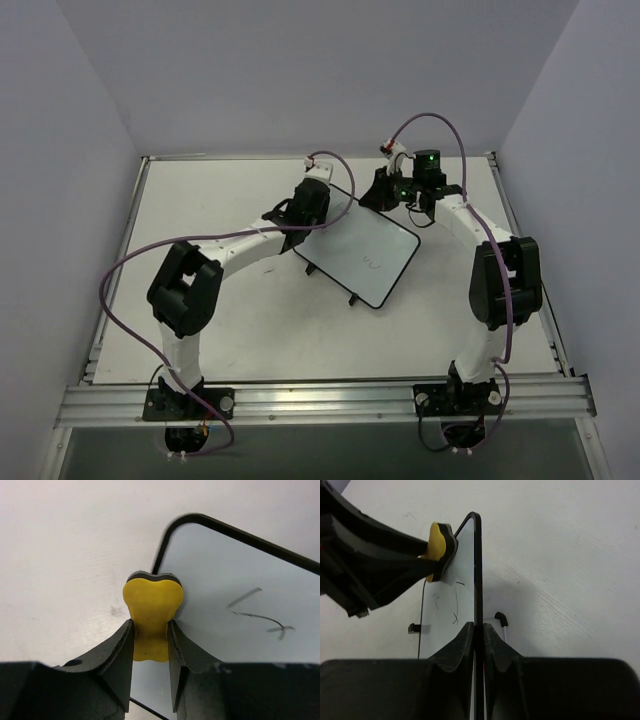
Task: Erase the whiteboard
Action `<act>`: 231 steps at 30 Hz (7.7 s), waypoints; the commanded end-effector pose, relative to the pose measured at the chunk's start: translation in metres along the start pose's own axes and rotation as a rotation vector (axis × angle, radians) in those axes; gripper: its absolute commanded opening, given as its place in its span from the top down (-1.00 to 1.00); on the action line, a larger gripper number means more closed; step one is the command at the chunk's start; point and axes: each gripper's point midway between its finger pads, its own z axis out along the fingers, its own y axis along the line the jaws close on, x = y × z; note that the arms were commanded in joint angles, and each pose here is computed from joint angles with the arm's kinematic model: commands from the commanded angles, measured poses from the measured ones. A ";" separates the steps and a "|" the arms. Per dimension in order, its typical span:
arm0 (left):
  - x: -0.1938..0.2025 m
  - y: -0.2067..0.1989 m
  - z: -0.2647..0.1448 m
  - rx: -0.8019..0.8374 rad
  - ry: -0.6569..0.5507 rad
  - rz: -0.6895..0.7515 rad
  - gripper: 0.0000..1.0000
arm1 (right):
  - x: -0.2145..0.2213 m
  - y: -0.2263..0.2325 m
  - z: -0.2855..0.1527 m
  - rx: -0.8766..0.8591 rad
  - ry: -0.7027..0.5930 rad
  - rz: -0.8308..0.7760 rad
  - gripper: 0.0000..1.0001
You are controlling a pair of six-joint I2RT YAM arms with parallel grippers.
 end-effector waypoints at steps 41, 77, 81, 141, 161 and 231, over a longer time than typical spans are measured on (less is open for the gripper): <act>0.007 -0.010 -0.006 -0.025 0.039 0.068 0.95 | -0.007 0.041 -0.008 -0.096 -0.006 -0.028 1.00; 0.072 -0.151 -0.071 0.475 -0.103 0.112 0.95 | -0.006 0.042 -0.009 -0.096 -0.008 -0.028 1.00; 0.087 -0.170 -0.081 0.497 -0.087 0.144 0.95 | -0.007 0.041 -0.009 -0.093 -0.008 -0.027 1.00; 0.058 0.042 -0.029 -0.087 -0.026 -0.078 0.95 | -0.005 0.045 -0.008 -0.094 0.003 -0.038 1.00; -0.001 0.031 -0.062 -0.014 -0.151 -0.097 0.95 | -0.007 0.044 -0.008 -0.089 0.004 -0.038 1.00; 0.014 0.147 -0.124 -0.358 -0.130 -0.480 0.86 | -0.015 0.043 -0.010 -0.050 -0.011 -0.046 -0.09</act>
